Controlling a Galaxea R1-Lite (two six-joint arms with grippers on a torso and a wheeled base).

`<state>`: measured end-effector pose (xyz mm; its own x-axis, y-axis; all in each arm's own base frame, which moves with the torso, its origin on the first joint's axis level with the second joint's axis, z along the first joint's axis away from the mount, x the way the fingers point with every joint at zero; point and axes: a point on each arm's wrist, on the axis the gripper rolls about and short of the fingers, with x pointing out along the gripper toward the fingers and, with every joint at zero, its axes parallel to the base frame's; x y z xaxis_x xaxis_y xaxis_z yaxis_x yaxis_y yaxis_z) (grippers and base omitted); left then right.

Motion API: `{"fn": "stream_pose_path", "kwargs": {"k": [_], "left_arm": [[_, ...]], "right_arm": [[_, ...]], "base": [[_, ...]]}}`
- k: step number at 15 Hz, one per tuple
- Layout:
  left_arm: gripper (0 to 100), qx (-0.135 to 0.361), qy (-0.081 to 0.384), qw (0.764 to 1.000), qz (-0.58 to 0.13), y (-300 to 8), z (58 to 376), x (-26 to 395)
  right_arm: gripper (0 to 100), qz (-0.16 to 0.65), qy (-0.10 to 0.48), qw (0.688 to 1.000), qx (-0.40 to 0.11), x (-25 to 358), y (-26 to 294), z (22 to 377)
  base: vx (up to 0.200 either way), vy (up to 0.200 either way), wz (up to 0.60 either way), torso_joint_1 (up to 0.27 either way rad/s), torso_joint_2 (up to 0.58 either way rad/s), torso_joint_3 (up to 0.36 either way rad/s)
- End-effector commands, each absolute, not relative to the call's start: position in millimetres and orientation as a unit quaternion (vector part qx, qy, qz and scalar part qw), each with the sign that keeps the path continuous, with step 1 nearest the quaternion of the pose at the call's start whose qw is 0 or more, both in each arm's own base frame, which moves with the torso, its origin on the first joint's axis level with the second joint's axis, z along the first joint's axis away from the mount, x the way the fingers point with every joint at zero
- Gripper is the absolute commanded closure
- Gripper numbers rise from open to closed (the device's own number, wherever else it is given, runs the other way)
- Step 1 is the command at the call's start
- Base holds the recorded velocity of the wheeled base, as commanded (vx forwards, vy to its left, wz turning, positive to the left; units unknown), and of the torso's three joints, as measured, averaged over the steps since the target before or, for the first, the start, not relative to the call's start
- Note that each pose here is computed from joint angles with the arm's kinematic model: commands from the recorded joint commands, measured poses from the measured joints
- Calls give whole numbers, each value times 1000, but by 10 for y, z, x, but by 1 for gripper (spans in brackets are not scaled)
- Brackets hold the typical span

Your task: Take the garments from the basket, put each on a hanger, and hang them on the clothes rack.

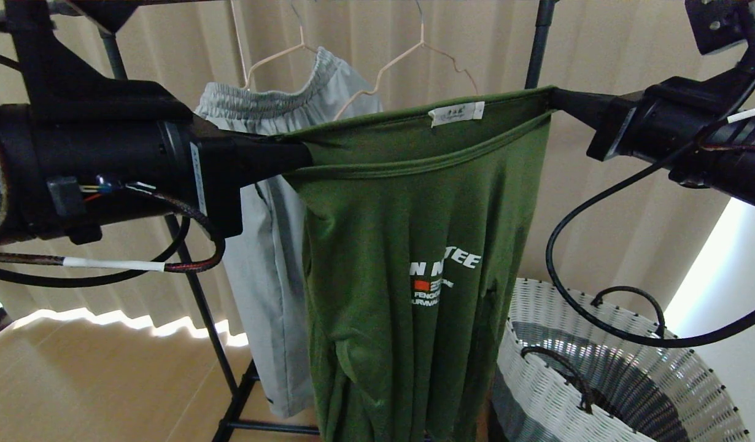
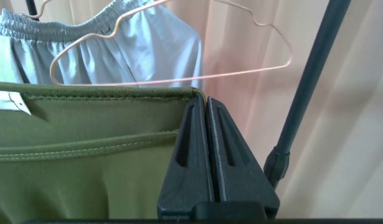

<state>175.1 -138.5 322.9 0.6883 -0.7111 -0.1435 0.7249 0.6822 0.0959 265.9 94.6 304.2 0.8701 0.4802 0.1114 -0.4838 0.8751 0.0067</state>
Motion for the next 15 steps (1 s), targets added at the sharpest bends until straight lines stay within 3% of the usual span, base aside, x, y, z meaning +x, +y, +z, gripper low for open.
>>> {"fn": "stream_pose_path", "kwargs": {"k": [1,5,7,15], "left_arm": [[100,73,47,916,-391,-1399,3229,1769],[100,76,37,955,-284,-1543,3286,2034],[100,69,15,958,-280,-1647,3272,2121],[100,73,23,954,-290,-1693,3203,2094]], "right_arm": [[100,248,-56,967,17,2595,916,3069],[100,244,-52,968,16,2269,790,3182],[100,245,-44,968,15,2128,744,3202],[100,245,-23,969,14,2026,711,3059]], "base": [[0,0,0,0,0,0],[0,0,0,0,0,0],[0,0,0,0,0,0],[0,0,0,0,0,0]]}}
